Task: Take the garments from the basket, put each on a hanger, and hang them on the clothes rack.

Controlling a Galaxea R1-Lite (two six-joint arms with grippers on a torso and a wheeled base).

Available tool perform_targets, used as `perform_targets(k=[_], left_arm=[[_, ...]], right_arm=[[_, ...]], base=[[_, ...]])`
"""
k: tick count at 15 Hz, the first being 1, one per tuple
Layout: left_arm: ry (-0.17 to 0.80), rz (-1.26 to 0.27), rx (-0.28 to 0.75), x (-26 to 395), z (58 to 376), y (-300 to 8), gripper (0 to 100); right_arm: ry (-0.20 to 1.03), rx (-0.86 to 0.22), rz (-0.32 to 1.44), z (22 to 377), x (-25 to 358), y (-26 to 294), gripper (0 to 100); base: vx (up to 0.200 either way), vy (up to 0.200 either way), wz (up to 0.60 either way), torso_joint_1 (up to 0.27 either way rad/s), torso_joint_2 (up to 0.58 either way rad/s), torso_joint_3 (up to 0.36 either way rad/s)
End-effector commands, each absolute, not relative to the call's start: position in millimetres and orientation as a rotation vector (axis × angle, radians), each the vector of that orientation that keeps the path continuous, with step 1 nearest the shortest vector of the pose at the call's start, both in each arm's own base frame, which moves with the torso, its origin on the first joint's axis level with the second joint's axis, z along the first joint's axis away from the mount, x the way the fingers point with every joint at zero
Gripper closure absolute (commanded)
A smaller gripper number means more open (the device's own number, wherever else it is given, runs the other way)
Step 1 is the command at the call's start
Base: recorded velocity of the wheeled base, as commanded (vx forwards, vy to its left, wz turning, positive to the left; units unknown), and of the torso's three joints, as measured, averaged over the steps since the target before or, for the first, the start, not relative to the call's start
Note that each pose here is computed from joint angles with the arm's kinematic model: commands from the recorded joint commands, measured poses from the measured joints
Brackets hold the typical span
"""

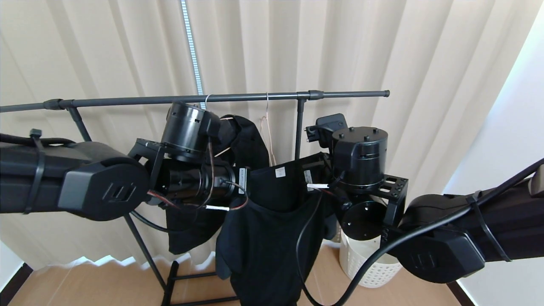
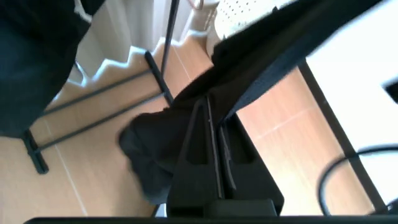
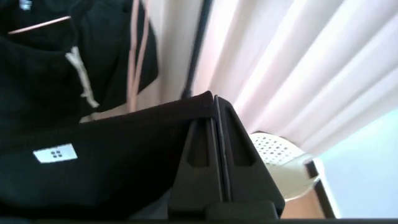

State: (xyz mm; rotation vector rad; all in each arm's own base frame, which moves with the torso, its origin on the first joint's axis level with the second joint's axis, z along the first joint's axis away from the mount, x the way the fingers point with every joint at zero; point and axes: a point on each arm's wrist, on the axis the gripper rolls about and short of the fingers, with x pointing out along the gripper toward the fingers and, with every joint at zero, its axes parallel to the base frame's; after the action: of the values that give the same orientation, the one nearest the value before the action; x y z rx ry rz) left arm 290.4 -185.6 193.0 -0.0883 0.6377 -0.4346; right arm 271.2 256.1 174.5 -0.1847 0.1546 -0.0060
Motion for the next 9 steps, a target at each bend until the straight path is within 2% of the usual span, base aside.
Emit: perform_targets(k=[1,9], left_arm=[[0.646,-0.427,-0.08,310,183,-195,100],[0.603,-0.452,-0.077,311,189,-202,100]], right_arm=[[0.142,-0.178,-0.009,182,267,251,100],[0.138,-0.177,-0.062,183,277,240,100]], base=[[0.0,0.0,0.0,0.0,0.0,0.0],[0.0,0.0,0.0,0.0,0.0,0.0]])
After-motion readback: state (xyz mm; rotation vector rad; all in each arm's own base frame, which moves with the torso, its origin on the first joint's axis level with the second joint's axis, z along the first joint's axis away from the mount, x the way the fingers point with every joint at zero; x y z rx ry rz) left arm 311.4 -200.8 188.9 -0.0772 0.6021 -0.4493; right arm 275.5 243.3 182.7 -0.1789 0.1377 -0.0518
